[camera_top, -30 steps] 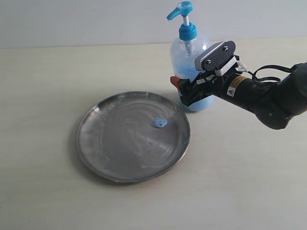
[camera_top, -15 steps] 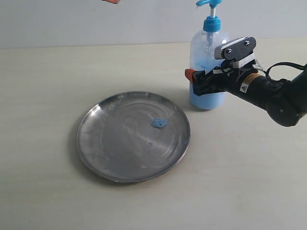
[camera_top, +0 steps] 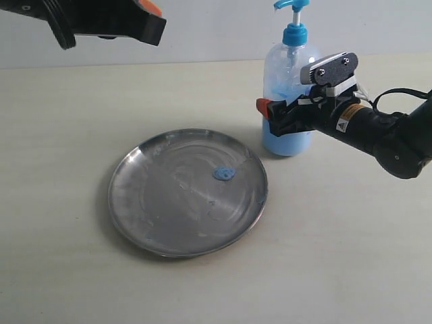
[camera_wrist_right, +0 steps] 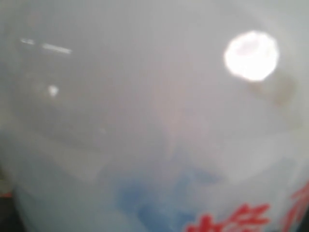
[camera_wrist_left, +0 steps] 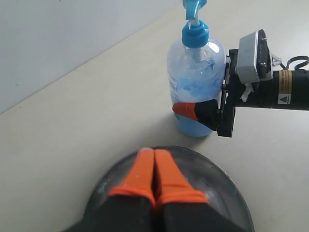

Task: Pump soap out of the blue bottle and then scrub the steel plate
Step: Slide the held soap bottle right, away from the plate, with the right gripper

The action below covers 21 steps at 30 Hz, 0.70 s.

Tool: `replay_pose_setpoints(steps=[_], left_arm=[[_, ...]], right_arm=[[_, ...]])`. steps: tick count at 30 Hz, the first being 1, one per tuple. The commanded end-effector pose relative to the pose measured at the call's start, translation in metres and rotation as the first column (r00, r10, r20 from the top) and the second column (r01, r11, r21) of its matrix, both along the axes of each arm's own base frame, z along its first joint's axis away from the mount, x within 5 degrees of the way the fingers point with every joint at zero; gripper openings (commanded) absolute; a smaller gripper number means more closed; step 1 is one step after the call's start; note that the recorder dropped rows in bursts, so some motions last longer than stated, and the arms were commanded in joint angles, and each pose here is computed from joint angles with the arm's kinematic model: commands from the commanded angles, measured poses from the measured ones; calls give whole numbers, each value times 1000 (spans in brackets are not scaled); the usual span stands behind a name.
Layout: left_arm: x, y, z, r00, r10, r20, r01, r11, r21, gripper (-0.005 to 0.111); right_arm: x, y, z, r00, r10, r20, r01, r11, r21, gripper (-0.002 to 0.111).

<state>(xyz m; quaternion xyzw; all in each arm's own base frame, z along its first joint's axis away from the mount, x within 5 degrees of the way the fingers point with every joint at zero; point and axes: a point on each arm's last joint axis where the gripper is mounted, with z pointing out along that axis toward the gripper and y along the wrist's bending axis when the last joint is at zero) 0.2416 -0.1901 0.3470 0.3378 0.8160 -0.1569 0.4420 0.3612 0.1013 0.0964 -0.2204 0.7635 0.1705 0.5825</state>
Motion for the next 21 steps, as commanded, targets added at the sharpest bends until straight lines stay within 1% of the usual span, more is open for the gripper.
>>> replay_pose_setpoints(steps=[1,4,8,21], left_arm=[[0,0,-4,999,15,32,-14,999,-35,0],[0,0,-5,999,16,34,-15,999,-36,0],[0,-1,-5,1000,23,17,-22,998,-64,0],[0,-1,-5,1000,23,18,-22,998,-65,0]], right_arm=[[4,2,18,993,11,117,-21,997,79,0],[4,2,18,993,11,116,-20,997,81,0],[4,2,18,993,11,116,-20,997,81,0],[3,2,14,993,14,114,-22,997,69,0]])
